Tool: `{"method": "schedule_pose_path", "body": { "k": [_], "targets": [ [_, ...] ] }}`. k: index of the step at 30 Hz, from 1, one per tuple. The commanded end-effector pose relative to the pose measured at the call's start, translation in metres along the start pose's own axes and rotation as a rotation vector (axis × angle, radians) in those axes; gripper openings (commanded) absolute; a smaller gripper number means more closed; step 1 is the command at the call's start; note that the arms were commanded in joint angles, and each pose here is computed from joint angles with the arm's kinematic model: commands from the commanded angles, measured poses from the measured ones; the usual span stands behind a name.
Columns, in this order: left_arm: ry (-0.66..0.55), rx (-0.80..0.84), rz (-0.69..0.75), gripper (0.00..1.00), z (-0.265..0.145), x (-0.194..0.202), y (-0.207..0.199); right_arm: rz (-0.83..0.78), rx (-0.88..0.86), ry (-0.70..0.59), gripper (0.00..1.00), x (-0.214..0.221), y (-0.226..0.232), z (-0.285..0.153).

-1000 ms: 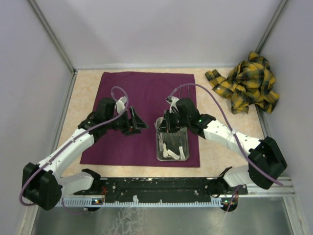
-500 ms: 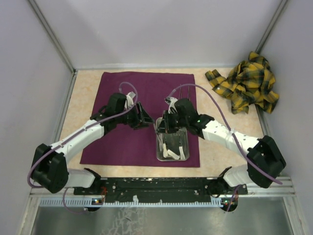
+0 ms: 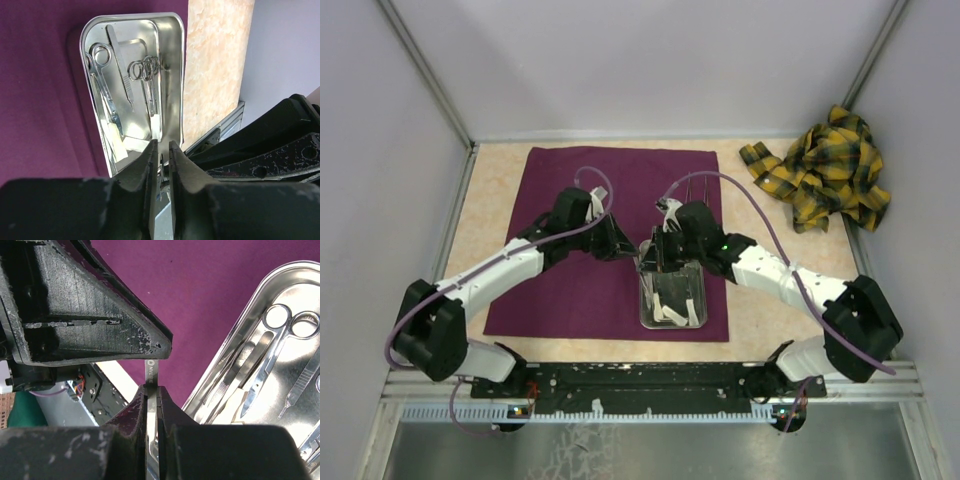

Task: Open and lay out the surgical kit
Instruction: Pick up the medical item from the container.

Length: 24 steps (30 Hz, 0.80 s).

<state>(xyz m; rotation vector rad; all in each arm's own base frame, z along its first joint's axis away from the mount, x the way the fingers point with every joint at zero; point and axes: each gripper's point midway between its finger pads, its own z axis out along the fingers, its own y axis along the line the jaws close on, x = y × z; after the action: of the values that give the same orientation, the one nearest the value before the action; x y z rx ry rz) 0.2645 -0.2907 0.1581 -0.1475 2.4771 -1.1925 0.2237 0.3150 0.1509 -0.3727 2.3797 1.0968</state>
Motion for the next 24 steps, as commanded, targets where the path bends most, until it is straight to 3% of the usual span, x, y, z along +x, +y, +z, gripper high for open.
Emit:
{"method": "schedule_pose_path", "body": {
  "k": [1, 4, 12, 18, 24],
  "targets": [
    [-0.027, 0.017, 0.032, 0.15, 0.002, -0.009, -0.014, -0.029, -0.037, -0.055, 0.00, -0.018, 0.014, 0.000],
    [-0.019, 0.004, 0.036, 0.00, 0.005, -0.009, -0.013, -0.028, -0.034, -0.057, 0.00, -0.018, 0.014, 0.001],
    [-0.024, -0.026, 0.048, 0.00, 0.012, -0.015, -0.013, -0.020, -0.017, -0.066, 0.01, -0.022, 0.012, -0.001],
    [-0.029, -0.065, 0.092, 0.00, 0.029, -0.036, -0.019, -0.003, 0.041, -0.102, 0.33, -0.034, 0.000, -0.024],
    [-0.036, -0.146, 0.163, 0.00, 0.060, -0.071, -0.022, 0.033, 0.123, -0.180, 0.42, -0.050, -0.023, -0.071]
  ]
}}
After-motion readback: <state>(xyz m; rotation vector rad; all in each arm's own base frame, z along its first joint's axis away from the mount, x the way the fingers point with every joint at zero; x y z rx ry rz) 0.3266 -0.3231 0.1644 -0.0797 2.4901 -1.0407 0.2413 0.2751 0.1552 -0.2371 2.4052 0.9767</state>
